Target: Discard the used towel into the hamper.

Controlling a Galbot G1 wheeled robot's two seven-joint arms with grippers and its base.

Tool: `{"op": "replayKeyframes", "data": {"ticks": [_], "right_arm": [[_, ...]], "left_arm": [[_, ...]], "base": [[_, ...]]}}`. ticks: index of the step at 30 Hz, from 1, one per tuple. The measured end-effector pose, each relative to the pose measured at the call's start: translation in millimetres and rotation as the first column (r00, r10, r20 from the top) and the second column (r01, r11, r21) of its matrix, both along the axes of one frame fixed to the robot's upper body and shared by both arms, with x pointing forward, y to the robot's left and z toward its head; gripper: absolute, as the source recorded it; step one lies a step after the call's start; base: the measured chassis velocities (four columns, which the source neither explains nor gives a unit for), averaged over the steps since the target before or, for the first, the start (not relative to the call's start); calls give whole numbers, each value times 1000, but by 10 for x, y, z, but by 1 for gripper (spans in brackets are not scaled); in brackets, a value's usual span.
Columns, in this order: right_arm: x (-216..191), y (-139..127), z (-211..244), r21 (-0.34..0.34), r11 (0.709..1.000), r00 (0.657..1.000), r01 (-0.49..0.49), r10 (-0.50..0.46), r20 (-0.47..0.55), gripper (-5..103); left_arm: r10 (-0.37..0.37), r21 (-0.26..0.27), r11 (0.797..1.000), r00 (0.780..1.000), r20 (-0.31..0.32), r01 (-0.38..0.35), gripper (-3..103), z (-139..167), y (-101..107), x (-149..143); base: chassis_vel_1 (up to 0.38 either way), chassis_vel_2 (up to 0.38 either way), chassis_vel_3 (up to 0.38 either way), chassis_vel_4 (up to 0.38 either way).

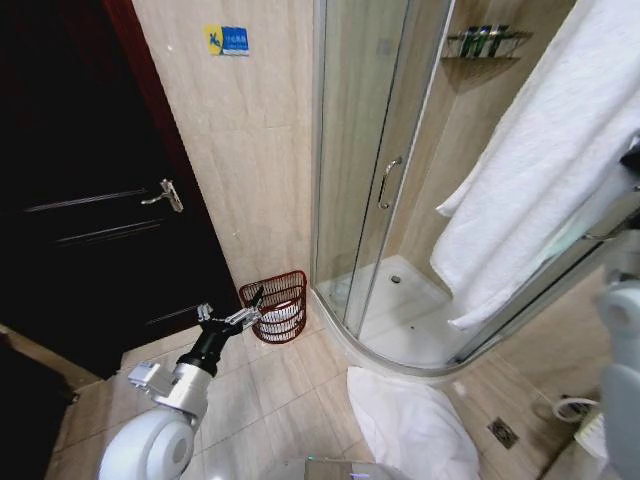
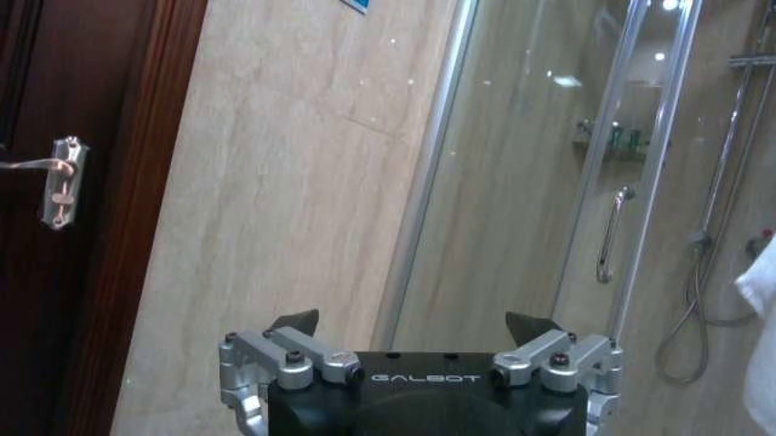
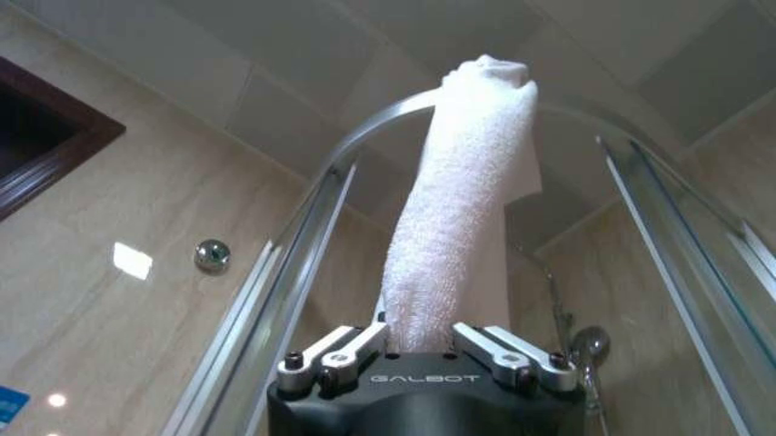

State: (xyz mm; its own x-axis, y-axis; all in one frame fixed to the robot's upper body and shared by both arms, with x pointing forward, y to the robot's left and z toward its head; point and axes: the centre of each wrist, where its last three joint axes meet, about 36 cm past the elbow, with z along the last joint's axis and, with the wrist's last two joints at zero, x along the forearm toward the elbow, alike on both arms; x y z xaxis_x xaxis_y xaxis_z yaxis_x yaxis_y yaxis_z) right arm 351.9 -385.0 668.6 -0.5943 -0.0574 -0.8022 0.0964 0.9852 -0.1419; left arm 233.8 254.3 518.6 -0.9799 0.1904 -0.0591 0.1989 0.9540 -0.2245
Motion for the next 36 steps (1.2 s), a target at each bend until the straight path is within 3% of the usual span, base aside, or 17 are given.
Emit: {"op": "replayKeyframes", "data": {"ticks": [11, 29, 36], "right_arm": [[-189, 237, -385, 14, 1000, 999, -18, 19, -41, 7], [-336, 380, -950, 47, 999, 992, -9, 15, -125, 7], [-490, 390, -786, 12, 1000, 998, 15, -14, -69, 7]], "left_arm": [[0, 0, 1000, 1000, 0, 0, 100, 0, 0, 0], [0, 0, 1000, 1000, 0, 0, 100, 0, 0, 0], [0, 0, 1000, 1000, 0, 0, 100, 0, 0, 0]], "base": [[0, 0, 0, 0], [0, 0, 0, 0], [0, 0, 0, 0]]}}
